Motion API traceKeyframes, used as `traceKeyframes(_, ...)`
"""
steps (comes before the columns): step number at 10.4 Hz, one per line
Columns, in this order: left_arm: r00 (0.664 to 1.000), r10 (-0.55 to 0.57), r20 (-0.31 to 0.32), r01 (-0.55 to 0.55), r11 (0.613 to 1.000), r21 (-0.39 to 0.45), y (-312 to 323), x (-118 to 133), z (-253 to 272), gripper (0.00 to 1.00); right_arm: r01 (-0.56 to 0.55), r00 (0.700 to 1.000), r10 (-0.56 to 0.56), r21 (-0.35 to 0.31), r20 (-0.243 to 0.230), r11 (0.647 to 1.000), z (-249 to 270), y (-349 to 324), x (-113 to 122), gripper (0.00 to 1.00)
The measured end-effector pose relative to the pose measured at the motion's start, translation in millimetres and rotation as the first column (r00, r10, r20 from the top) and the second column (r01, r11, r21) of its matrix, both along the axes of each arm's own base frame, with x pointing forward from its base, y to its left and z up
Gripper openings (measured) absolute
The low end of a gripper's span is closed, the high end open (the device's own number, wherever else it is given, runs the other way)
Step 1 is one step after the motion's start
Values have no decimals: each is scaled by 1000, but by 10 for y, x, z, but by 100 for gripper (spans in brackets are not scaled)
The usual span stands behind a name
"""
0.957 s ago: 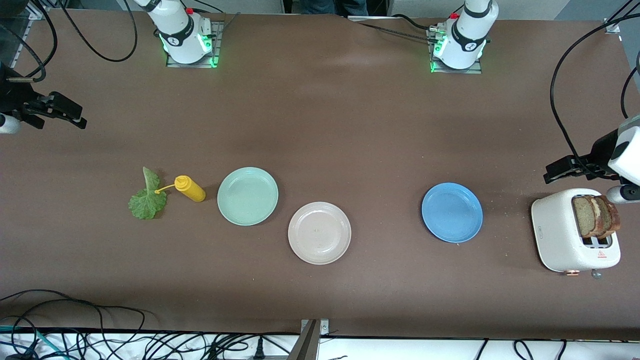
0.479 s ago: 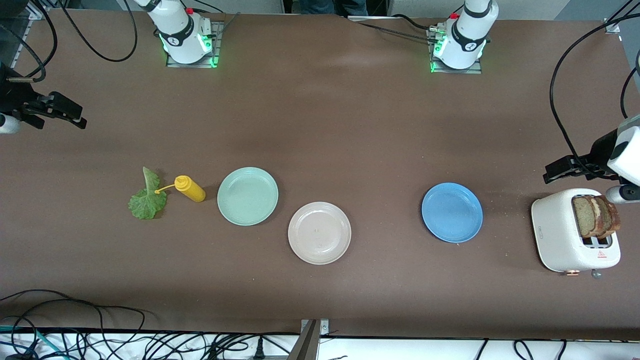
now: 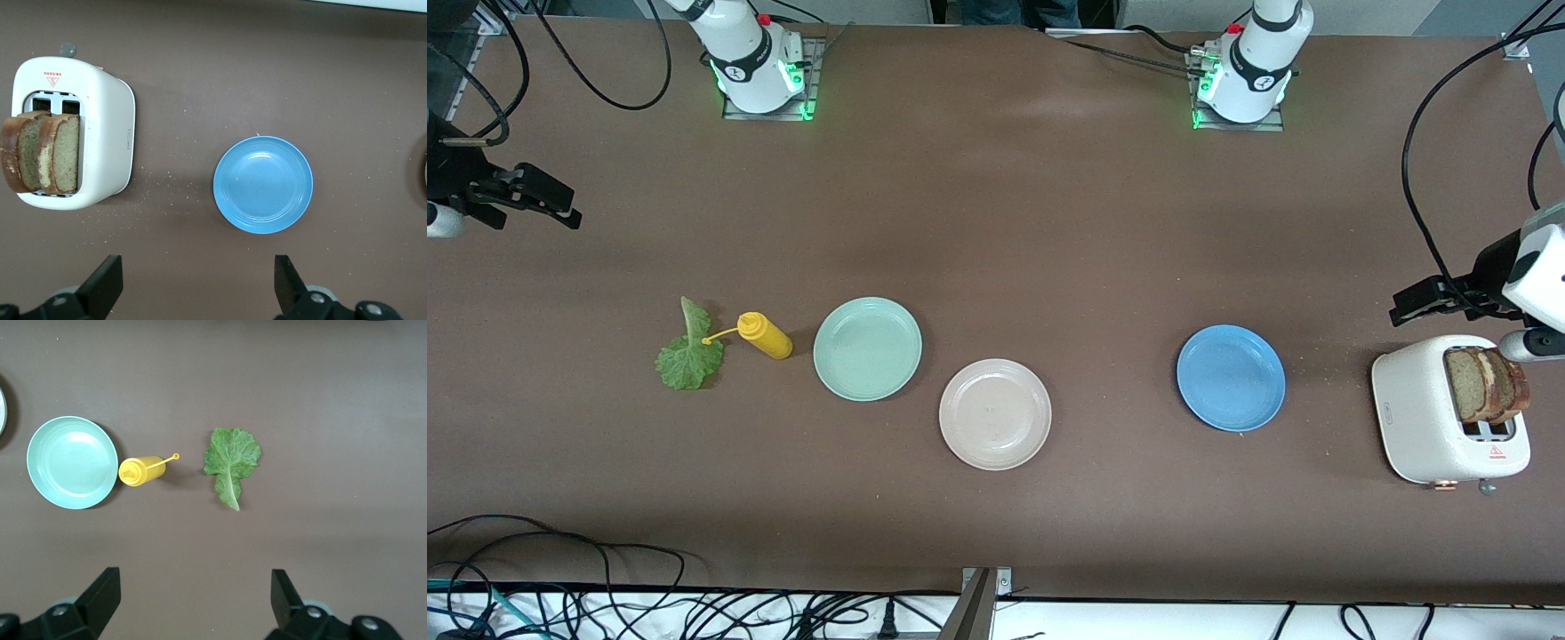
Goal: Make sandwich on beige plate with both arms
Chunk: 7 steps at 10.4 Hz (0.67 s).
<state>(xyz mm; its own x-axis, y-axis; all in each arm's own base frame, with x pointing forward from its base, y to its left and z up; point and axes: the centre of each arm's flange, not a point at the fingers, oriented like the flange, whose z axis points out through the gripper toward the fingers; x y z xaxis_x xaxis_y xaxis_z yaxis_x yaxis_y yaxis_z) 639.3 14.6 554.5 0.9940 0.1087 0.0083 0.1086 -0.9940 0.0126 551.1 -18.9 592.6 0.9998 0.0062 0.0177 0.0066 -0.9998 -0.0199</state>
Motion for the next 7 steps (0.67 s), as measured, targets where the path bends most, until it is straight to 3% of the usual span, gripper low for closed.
traceKeyframes(7,1000,13,-11,-13,1000,9,314,8,-70,100,2,1000,-2,0,0,1000,-1,-10,-1,100)
